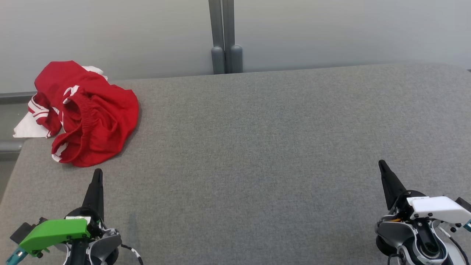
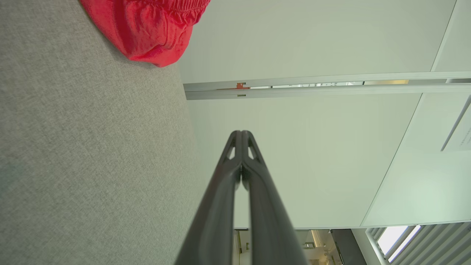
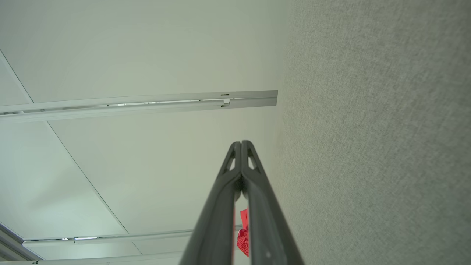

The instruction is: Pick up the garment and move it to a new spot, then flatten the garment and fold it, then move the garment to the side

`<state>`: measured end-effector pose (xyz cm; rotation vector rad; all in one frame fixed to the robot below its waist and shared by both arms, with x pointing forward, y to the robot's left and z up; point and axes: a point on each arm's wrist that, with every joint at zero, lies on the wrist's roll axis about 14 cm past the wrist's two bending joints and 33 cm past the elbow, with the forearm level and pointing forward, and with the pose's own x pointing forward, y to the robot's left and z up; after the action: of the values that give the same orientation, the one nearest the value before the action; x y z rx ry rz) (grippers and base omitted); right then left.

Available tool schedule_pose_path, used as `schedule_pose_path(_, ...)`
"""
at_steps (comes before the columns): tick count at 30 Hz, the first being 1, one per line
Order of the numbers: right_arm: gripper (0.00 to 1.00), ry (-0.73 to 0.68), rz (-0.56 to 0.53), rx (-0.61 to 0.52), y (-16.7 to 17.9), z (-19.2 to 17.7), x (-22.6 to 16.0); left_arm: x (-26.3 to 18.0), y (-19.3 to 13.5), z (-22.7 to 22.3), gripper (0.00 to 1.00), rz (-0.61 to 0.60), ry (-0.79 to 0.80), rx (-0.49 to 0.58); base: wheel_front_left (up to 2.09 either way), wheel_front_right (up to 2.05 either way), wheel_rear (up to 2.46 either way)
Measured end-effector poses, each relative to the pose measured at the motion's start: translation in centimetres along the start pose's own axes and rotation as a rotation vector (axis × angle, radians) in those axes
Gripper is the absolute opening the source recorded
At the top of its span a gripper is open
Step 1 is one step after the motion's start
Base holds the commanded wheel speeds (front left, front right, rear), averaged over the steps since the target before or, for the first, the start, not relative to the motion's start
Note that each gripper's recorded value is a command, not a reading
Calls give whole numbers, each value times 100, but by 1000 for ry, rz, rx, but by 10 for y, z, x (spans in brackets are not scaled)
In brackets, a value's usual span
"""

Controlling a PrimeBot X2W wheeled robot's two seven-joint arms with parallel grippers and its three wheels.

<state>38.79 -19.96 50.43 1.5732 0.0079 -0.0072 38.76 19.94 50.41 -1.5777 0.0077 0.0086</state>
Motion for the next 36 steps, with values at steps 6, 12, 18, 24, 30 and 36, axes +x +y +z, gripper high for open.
schedule_pose_path(6,0,0,0,0,0,0,0,0,0,0,0,0,0,0,0,0,0)
schedule_pose_path(12,100,0,-5,1,-2,0,0,0,2,0,100,5,-1,-1,0,0,0)
schedule_pose_path(18,100,-2,-87,14,-29,-4,-13,-14,31,-4,100,93,-1,-13,0,0,0)
schedule_pose_path(24,100,-4,-86,-8,-29,-8,-12,-13,28,-7,100,83,-7,8,0,0,0)
schedule_pose_path(30,100,-10,-80,-56,-26,-10,-12,-14,26,-10,100,85,-6,60,0,0,0)
schedule_pose_path(36,100,-22,-62,-123,-20,-9,-11,-13,20,-13,100,76,-6,144,0,0,0)
